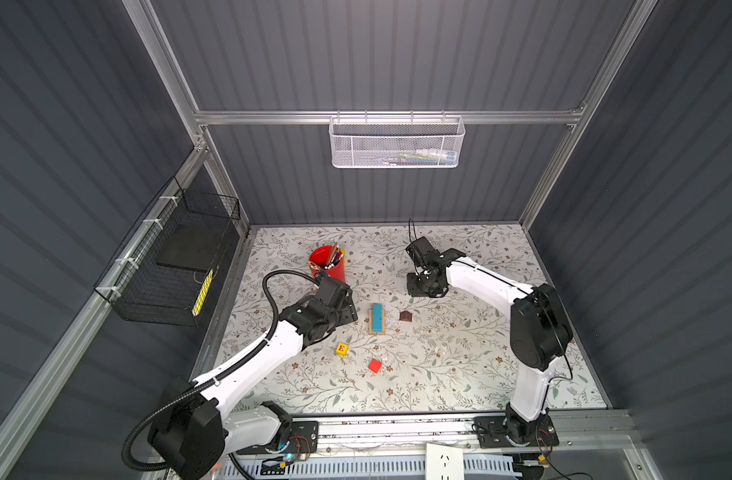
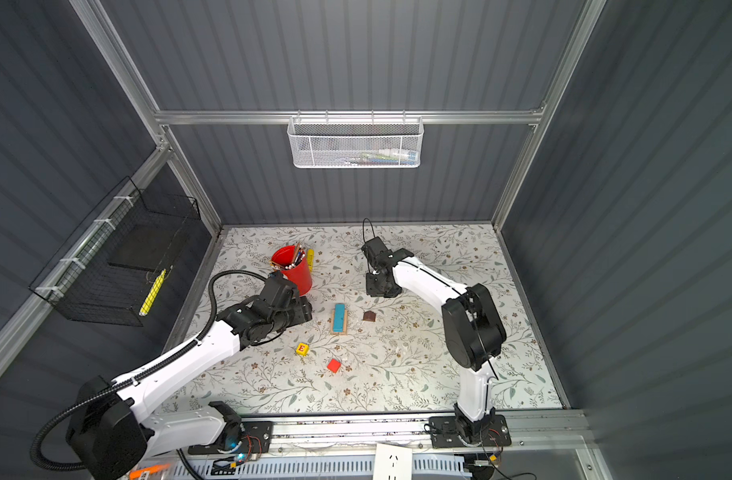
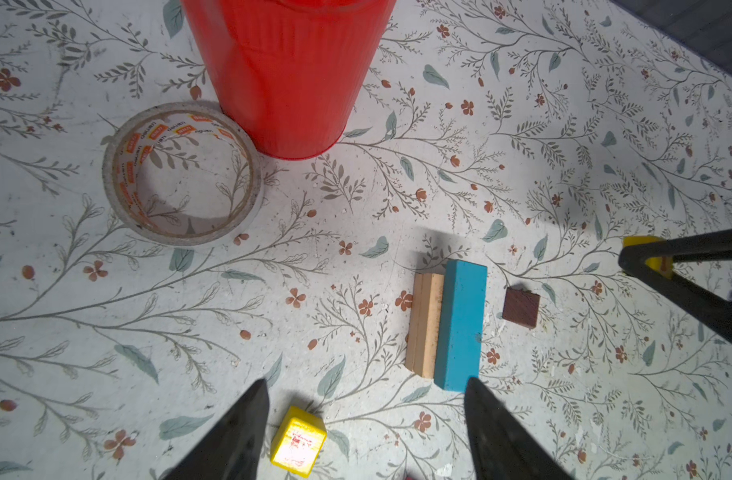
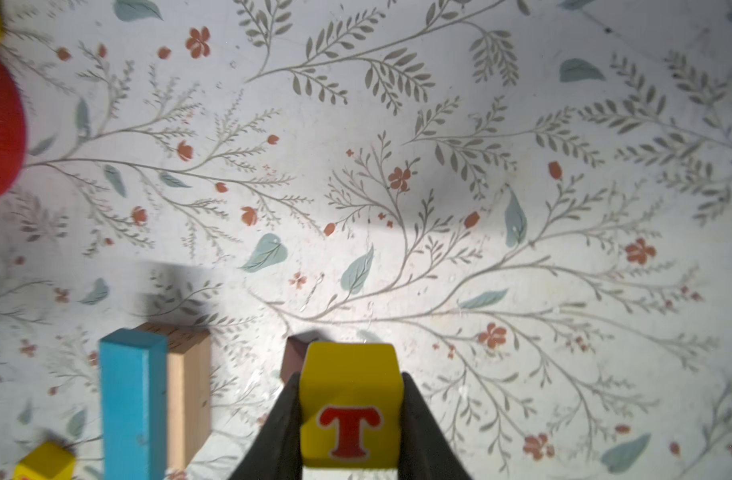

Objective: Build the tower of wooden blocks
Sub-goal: 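Lift the yellow T cube with the right gripper and carry it over the teal bar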

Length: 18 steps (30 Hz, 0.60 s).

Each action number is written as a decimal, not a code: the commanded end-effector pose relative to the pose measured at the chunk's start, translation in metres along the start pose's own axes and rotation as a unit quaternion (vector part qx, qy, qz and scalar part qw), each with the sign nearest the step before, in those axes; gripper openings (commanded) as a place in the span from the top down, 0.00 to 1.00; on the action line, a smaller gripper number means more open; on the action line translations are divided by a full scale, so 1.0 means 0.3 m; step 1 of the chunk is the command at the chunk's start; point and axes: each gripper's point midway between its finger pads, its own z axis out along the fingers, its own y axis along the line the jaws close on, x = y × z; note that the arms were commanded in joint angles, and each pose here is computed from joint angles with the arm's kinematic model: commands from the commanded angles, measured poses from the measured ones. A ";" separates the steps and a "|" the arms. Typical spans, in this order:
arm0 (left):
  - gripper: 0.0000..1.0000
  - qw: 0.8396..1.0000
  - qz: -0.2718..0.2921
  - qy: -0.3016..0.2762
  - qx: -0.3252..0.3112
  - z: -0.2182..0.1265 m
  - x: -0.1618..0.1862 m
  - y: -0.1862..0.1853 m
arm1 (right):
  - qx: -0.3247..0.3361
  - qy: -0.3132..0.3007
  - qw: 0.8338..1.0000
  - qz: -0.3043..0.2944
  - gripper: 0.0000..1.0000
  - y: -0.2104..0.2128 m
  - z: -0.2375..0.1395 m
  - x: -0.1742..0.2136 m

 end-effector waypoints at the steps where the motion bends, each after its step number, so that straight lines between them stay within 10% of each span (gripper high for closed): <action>1: 0.26 1.000 0.010 0.013 -0.022 -0.010 0.051 0.056 | 0.021 0.035 0.998 0.054 0.73 0.030 -0.018 0.106; 18: 0.25 0.998 0.015 0.010 -0.058 -0.069 0.096 0.160 | 0.020 0.020 0.998 0.055 0.73 0.359 0.018 0.208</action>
